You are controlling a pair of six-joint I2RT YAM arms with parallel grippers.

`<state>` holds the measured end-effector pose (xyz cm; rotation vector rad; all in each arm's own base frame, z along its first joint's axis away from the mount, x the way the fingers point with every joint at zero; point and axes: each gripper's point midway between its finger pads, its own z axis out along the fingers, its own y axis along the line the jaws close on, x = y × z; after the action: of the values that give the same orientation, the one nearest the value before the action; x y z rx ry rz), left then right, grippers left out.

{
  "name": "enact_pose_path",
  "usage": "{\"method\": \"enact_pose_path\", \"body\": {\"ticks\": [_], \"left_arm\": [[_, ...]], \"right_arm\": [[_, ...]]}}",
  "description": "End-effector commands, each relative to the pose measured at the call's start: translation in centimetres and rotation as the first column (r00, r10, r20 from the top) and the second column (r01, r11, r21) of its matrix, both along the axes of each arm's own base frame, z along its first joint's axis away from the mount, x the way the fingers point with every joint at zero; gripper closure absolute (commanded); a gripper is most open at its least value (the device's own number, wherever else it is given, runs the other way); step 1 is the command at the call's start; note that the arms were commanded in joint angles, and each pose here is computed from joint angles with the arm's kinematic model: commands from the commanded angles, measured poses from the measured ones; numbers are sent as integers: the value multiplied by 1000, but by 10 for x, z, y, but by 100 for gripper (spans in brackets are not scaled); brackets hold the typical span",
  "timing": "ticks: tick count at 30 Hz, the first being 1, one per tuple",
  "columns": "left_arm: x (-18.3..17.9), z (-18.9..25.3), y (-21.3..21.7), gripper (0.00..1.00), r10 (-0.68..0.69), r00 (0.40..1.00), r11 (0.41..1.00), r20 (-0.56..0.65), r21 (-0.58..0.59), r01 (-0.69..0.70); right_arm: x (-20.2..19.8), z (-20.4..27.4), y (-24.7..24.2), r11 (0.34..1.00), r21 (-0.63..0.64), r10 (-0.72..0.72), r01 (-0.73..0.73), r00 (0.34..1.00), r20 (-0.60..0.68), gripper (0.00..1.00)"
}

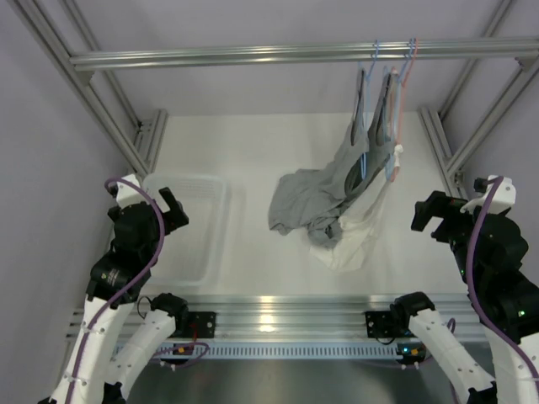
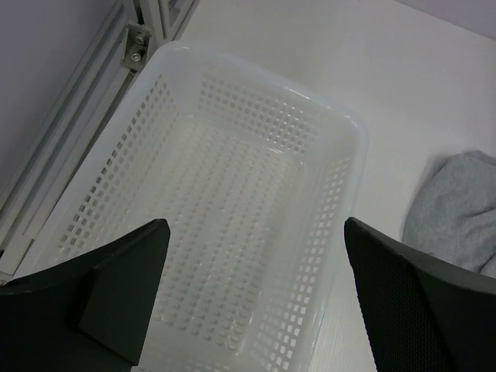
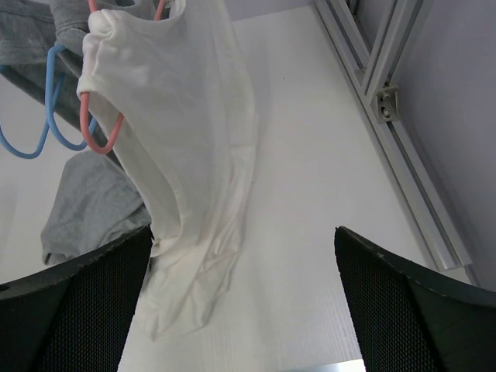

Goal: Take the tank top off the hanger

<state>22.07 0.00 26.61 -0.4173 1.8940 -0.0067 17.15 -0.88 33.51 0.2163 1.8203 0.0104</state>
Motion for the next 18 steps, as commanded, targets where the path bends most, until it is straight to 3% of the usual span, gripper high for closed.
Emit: {"method": "enact_pose_path", "body": {"ticks": [1, 12, 18], "left_arm": [[6, 4, -4, 1, -16, 1000, 1000, 24, -12, 17], [9, 2, -17, 1, -93, 996, 996, 17, -17, 93], [9, 1, -19, 1, -104, 994, 994, 17, -19, 104]], "right_arm": [[7, 15, 3, 1000, 3, 11, -11, 999, 53, 1], [7, 22, 0, 1000, -10, -2, 3, 998, 62, 0], [10, 55, 18, 995, 13, 96, -98, 989, 113, 1]]}}
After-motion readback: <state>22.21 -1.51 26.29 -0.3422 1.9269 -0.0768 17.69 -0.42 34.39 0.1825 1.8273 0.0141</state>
